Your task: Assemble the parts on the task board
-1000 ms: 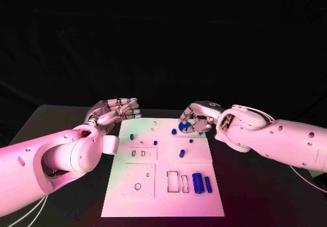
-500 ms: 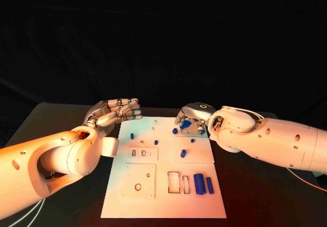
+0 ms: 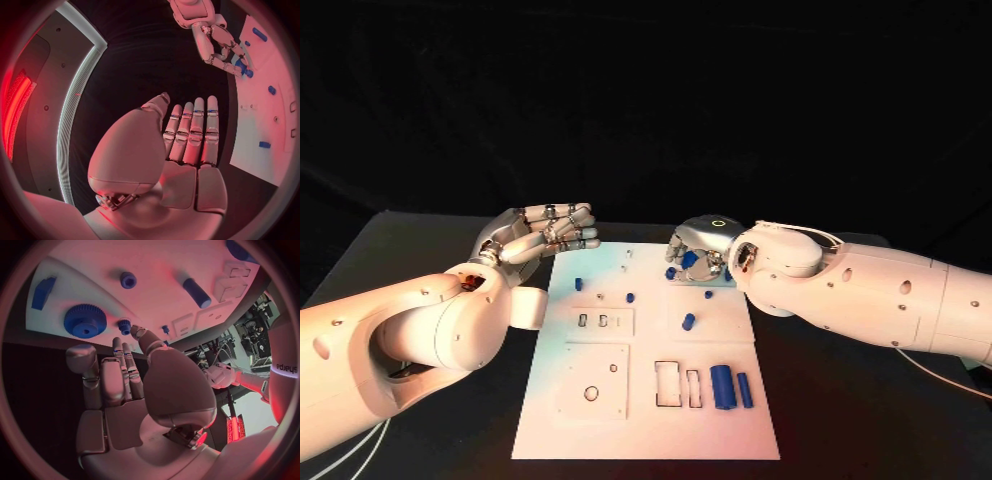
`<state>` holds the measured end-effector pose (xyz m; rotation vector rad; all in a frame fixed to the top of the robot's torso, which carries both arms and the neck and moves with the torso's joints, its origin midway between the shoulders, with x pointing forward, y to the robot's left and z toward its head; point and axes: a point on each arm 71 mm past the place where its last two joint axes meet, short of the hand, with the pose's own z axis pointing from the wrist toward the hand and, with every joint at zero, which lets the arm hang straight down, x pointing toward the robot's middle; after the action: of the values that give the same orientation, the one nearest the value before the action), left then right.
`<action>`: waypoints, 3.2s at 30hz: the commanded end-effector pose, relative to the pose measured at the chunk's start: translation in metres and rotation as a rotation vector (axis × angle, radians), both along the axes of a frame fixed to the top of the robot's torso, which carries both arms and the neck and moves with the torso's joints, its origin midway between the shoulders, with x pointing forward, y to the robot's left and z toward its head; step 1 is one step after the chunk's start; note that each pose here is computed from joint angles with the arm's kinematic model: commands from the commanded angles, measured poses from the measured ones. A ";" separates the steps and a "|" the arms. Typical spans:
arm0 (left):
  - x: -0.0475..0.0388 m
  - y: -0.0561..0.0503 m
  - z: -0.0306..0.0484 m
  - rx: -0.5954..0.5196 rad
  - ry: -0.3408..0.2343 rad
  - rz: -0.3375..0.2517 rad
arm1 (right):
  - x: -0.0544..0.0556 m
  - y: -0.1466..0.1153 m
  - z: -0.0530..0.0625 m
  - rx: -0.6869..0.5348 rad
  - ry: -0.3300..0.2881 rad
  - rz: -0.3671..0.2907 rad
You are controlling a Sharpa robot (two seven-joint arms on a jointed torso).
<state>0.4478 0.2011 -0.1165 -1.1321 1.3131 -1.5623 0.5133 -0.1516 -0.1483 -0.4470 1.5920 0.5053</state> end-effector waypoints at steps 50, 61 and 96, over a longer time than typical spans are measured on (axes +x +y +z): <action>0.0009 0.000 0.0049 0.000 -0.010 -0.021 | 0.006 0.008 -0.006 -0.065 0.038 0.004; 0.0023 0.002 0.0042 0.003 -0.006 -0.015 | 0.004 0.005 0.000 -0.006 -0.022 0.000; 0.0050 -0.002 0.0056 0.003 -0.008 -0.020 | 0.026 0.061 0.018 0.089 -0.149 0.018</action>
<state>0.4532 0.2019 -0.1130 -1.1300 1.3194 -1.5539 0.5394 -0.0925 -0.1294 -0.4057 1.4183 0.5491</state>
